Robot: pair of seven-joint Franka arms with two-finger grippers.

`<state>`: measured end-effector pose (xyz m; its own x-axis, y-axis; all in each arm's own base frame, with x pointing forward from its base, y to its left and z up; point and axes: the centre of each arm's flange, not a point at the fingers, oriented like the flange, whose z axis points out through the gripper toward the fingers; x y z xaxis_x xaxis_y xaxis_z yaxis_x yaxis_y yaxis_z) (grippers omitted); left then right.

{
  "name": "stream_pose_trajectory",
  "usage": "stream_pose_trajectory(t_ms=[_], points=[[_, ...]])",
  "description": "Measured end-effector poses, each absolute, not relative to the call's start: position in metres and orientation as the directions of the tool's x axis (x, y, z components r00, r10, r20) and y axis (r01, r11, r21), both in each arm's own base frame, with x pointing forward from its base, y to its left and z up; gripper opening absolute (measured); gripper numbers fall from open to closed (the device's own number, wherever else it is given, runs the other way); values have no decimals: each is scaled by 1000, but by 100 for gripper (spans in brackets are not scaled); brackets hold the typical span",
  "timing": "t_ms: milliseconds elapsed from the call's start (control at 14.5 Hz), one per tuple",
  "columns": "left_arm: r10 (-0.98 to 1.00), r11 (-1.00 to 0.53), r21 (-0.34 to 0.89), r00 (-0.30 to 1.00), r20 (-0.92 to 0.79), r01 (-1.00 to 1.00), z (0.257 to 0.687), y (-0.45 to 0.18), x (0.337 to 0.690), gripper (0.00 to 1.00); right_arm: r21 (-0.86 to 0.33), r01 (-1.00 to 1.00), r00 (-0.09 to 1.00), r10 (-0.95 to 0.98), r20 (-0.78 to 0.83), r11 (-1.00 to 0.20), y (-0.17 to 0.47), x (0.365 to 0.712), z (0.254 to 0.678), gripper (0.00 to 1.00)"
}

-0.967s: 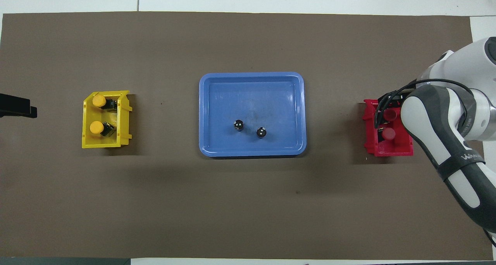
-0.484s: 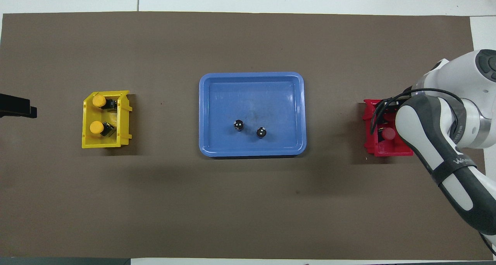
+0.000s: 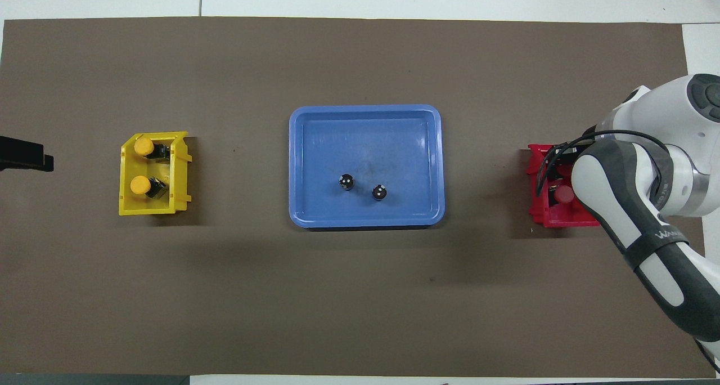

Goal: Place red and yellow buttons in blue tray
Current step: 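Grasp the red button with the right gripper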

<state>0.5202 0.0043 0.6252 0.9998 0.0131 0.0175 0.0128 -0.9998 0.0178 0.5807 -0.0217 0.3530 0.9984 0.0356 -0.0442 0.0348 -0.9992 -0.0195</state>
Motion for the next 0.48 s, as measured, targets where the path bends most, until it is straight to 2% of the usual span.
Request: stream_pose_trajectory(t_ms=[69,346,484], points=[[13,-1000,18,1000,18,13,625,4,520,100,-20,35,998,36,-45,-999,-22,580,353,41],[13,-1000,18,1000,17,13,625,4,520,100,-20,39,998,40,-47,-999,-22,581,355,40],[13,-1000,18,1000,17,13,625,4,520,100,-23,41,997,43,-66,-999,-21,587,372,40]])
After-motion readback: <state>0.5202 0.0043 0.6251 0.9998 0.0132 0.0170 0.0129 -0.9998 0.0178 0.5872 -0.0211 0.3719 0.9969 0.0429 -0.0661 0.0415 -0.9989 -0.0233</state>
